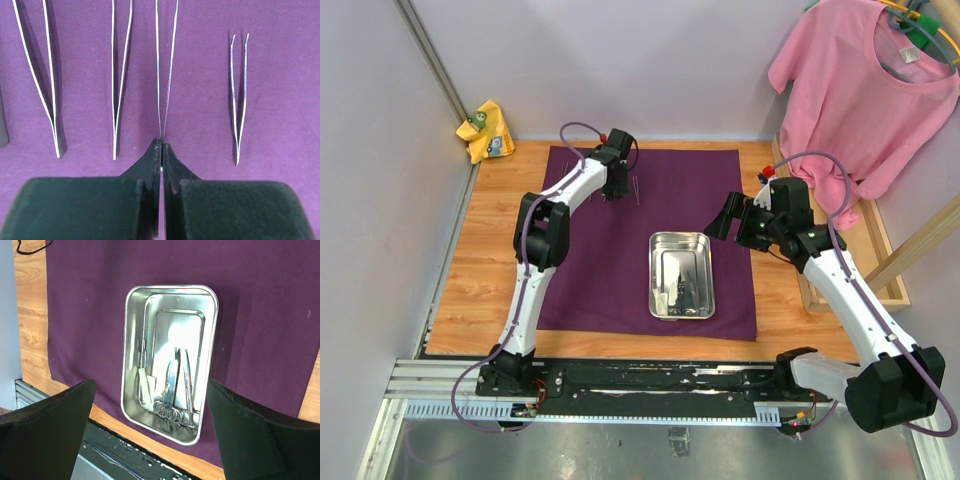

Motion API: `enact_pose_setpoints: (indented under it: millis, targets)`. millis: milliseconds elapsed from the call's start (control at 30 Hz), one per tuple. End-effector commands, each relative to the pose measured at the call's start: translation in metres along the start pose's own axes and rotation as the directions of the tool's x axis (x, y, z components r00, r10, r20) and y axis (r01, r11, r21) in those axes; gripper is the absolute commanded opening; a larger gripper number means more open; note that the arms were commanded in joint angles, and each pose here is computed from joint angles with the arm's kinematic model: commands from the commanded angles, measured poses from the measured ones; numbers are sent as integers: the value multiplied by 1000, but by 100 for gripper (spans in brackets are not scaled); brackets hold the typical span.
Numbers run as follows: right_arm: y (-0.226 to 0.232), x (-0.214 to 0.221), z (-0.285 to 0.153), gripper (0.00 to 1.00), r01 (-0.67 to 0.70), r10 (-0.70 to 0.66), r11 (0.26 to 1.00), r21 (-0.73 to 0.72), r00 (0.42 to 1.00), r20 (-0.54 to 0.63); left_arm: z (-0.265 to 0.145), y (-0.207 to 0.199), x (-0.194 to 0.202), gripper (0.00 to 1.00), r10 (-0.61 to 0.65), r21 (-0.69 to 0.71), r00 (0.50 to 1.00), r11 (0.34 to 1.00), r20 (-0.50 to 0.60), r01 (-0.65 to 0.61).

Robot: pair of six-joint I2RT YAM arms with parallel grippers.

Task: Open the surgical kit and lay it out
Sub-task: Place the medical item in the surgical kit.

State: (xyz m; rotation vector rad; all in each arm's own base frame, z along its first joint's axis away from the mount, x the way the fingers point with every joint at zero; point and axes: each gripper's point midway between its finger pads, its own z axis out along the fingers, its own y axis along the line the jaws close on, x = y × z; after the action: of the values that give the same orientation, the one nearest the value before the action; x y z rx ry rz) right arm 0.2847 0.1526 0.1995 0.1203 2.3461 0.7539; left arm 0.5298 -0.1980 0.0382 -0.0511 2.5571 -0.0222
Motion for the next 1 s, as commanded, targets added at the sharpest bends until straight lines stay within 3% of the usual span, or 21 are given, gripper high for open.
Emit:
enact_pose_setpoints:
  millis: [0, 500, 967]
  targets:
    - [-2, -1, -1, 94, 5, -5, 1000, -4, 1000, -3, 3, -2, -5, 1, 21, -1, 1000, 1000, 11, -21]
    - [-1, 2, 0, 94, -3, 3, 1000, -15, 1000, -8, 11, -5, 4, 3, 40, 16, 999, 999, -14, -40]
    - [-1, 4, 5, 95, -5, 4, 1000, -28, 1000, -23, 8, 1, 0, 20, 65, -8, 998, 998, -2, -65]
